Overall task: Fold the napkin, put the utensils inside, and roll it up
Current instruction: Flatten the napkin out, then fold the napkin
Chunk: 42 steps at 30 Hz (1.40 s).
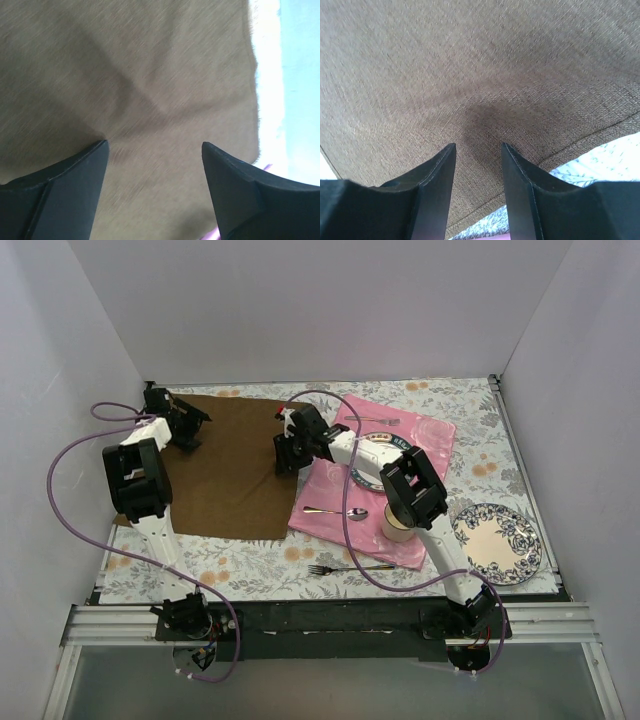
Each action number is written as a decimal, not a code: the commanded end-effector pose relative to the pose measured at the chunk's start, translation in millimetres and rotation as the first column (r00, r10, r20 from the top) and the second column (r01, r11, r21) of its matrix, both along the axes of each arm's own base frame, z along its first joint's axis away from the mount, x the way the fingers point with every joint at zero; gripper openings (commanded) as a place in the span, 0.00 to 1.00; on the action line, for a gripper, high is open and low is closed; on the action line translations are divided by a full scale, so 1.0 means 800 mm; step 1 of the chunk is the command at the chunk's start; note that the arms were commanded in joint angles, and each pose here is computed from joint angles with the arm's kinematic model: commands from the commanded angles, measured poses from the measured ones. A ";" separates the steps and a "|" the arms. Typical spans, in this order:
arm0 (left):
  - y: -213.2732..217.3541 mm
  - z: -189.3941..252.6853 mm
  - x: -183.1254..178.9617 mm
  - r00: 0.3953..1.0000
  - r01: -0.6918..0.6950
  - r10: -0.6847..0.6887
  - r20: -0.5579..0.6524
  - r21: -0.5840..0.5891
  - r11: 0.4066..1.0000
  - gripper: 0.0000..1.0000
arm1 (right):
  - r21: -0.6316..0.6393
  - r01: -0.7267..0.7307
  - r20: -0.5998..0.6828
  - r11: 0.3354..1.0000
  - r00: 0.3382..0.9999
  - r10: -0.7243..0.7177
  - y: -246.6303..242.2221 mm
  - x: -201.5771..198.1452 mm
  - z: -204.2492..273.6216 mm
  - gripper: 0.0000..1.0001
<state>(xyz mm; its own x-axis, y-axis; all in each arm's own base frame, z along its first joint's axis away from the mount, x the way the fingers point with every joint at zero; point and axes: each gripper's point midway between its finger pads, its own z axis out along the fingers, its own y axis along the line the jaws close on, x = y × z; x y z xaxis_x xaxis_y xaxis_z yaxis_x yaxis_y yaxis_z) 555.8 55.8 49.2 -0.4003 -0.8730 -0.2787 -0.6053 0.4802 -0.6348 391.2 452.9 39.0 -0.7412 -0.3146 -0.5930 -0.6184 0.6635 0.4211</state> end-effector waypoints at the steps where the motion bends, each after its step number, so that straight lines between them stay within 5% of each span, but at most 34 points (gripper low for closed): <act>1: -0.029 0.053 -0.026 0.999 0.049 -0.051 0.014 0.113 0.992 0.76 | 0.014 0.032 0.023 0.999 0.999 -0.033 -0.002 0.028 -0.012 0.49; 10: -0.112 0.090 -0.066 0.979 0.195 -0.202 0.038 0.140 0.971 0.78 | 0.030 -0.017 0.029 0.999 0.999 0.016 -0.006 0.025 0.013 0.49; 19: -0.151 0.108 -0.150 0.952 0.290 -0.304 0.020 0.250 0.924 0.81 | 0.079 -0.022 0.100 0.997 0.995 0.014 -0.026 0.006 0.125 0.62; 27: -0.150 0.102 -0.228 0.954 0.293 -0.300 -0.004 0.222 0.930 0.83 | 0.099 -0.118 0.002 0.988 0.993 0.118 -0.021 -0.092 0.111 0.58; 36: -0.044 0.080 -0.255 0.983 -0.062 0.091 -0.160 0.176 0.982 0.95 | 0.043 -0.261 0.014 0.964 0.965 0.261 0.006 -0.184 0.082 0.56; 42: 0.030 0.102 -0.263 0.946 -0.268 0.297 -0.130 0.198 0.943 0.95 | -0.023 -0.297 -0.004 0.955 0.955 0.297 0.011 -0.207 0.041 0.45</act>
<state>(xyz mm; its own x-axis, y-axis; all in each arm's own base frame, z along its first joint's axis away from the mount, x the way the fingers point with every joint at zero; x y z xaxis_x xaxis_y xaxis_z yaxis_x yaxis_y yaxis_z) 350.4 54.8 107.5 -0.3136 -0.8789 -0.3593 -0.7802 0.4542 -0.4301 218.8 460.4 80.2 -0.6383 -0.5312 -0.5572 -0.7695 0.4590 0.4439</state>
